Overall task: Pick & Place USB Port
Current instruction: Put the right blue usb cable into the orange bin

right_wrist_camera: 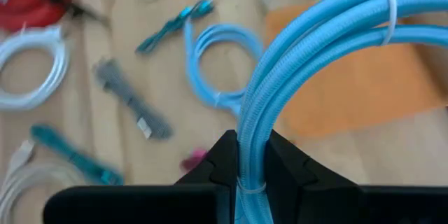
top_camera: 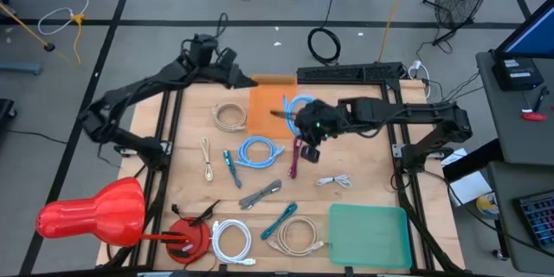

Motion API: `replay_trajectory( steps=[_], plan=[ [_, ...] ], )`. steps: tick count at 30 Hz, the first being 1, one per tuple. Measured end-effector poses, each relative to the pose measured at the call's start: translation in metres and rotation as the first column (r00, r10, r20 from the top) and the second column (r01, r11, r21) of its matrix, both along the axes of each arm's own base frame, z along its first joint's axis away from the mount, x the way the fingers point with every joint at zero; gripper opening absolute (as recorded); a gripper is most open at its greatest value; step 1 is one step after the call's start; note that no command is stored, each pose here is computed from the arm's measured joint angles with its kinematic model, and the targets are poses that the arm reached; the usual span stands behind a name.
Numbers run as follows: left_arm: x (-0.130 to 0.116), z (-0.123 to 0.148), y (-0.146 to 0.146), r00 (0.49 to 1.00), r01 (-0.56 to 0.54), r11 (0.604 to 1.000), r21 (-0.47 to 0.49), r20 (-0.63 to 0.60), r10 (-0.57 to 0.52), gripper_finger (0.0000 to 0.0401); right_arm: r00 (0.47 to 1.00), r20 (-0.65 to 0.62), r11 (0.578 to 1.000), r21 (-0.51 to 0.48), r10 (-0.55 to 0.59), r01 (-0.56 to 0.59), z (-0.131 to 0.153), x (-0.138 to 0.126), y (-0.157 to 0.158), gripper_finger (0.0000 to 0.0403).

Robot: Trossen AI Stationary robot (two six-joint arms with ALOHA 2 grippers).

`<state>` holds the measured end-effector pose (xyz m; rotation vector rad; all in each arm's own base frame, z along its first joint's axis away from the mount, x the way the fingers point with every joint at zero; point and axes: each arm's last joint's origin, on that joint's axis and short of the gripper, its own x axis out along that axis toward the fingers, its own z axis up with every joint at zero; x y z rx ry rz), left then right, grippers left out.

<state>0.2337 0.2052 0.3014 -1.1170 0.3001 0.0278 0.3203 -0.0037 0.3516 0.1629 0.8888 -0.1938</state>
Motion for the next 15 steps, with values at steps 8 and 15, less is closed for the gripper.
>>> replay_trajectory(
  steps=[8,15],
  plan=[
    [0.052,-0.019,-0.002,0.917,0.396,0.874,-0.283,0.162,-0.363,0.0036,0.994,-0.066,0.996,0.016,0.088,-0.087,-0.004,-0.006,0.026,0.0034],
    [0.096,-0.016,-0.024,0.884,0.461,0.806,-0.372,0.112,-0.454,0.0130,0.989,-0.118,0.996,0.033,0.088,-0.084,-0.007,-0.011,0.028,0.0034]
  ],
)
